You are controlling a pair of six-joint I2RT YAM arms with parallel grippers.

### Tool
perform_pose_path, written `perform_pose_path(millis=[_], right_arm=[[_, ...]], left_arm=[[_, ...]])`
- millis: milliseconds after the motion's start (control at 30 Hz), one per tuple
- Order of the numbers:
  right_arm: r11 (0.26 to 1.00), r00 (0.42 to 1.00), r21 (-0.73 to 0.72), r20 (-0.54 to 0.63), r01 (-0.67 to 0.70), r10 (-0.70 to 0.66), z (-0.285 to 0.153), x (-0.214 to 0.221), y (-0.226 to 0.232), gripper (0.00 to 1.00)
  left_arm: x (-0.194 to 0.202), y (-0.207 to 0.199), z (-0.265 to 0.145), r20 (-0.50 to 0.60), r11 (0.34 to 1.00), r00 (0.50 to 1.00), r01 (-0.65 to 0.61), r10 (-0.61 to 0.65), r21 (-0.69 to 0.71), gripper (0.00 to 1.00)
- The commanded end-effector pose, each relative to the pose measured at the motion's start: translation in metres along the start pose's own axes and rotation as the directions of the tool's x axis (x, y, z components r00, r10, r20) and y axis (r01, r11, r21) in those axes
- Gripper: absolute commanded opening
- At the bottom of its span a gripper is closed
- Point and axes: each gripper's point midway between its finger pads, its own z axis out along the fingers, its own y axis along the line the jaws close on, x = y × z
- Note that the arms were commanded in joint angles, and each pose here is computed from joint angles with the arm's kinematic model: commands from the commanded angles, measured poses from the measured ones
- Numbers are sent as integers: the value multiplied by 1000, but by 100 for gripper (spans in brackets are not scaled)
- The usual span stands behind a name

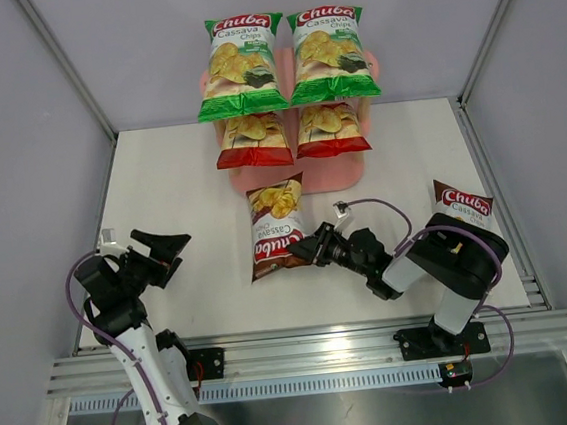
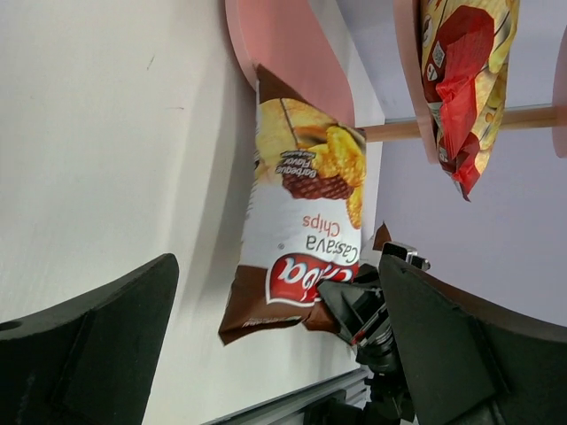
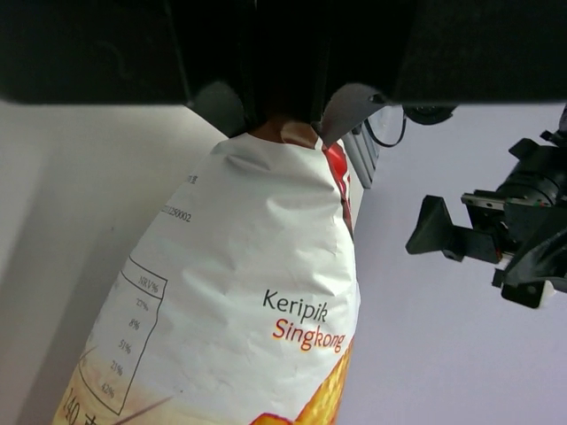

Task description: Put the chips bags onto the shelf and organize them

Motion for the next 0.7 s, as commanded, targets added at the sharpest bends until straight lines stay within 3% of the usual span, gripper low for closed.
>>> perform_pose_path(millis=[0,467,667], right_arm=[[947,986,-311,162,82,-32,-9,-54,81,15],[958,978,-268,204,99,-44,19,-105,59,14],[961,979,-275,203,40,17,37,-122,35,15]], left_arm=[[-6,-11,-4,15,996,997,-82,82,22,99],[2,5,2,-46,991,990,-131,132,17,99],[7,7,3,-85,987,984,-154,157,38,99]])
